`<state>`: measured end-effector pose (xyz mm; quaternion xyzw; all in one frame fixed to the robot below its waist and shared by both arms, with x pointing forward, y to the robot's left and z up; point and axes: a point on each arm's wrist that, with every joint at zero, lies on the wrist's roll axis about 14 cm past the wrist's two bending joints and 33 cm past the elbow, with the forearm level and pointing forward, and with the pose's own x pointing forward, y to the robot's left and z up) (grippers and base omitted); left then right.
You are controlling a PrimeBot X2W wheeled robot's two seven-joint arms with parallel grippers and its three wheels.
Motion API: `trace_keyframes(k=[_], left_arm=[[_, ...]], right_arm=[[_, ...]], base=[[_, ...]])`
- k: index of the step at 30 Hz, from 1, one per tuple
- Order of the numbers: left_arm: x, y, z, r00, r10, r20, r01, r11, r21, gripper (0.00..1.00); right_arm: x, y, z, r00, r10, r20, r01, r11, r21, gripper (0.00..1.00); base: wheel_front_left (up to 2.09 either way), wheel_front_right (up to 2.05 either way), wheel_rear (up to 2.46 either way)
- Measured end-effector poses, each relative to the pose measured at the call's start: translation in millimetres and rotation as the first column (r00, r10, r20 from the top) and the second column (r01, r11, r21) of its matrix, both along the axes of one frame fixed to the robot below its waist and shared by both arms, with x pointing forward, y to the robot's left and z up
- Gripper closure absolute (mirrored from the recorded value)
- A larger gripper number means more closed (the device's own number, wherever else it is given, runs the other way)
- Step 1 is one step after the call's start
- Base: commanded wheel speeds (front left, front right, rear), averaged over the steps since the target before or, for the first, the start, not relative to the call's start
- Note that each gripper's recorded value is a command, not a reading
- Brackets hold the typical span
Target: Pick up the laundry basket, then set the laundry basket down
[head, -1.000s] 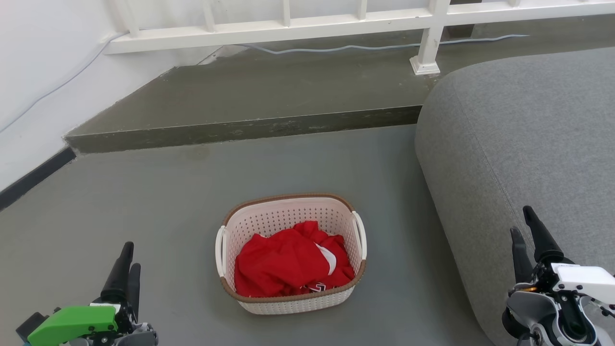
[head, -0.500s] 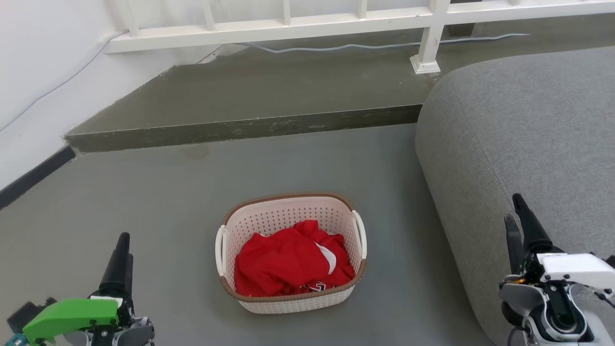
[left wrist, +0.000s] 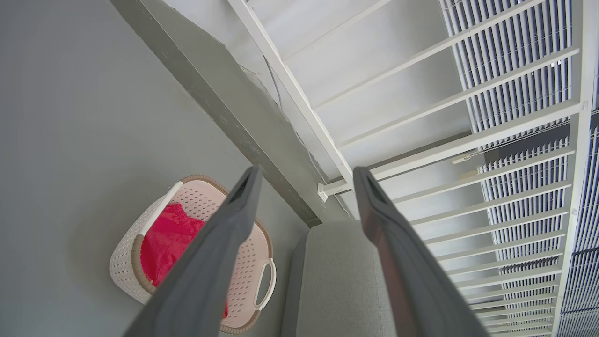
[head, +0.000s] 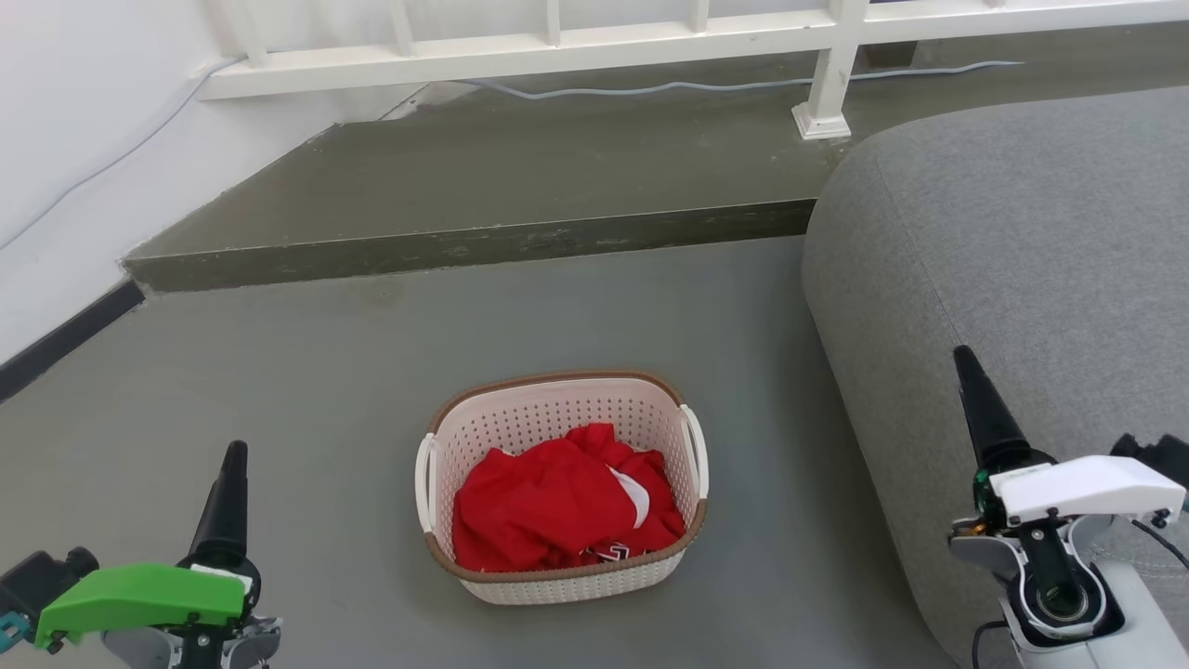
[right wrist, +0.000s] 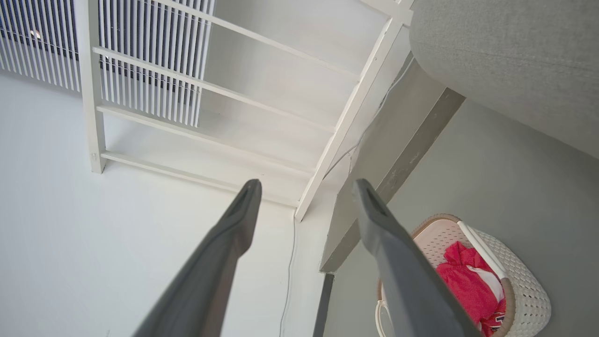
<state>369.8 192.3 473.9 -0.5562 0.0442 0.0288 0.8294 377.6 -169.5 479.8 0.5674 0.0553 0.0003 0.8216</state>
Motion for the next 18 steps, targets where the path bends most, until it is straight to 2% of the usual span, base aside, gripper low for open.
trace_keyframes(k=[6,12,18], left_arm=[[2,-1,4,1.000,-0.019,0.009,0.018,0.992,0.129,0.00],[3,0,6,1.000,-0.028,0.006,0.026,0.966,0.259,0.00],[4,-4,8,0.999,-0.038,0.010,0.033,0.941,0.337,0.00]], right_arm=[[3,7,4,0.998,0.051,0.022,-0.047,0.988,-0.146,0.00],[6,17,5,0.996,0.091,0.021,-0.082,0.957,-0.277,0.00],[7,25,4,0.993,0.117,0.017,-0.103,0.924,-0.367,0.00]], base=[[0.00,0.00,0.00],[0.00,0.00,0.00],[0.00,0.00,0.00]])
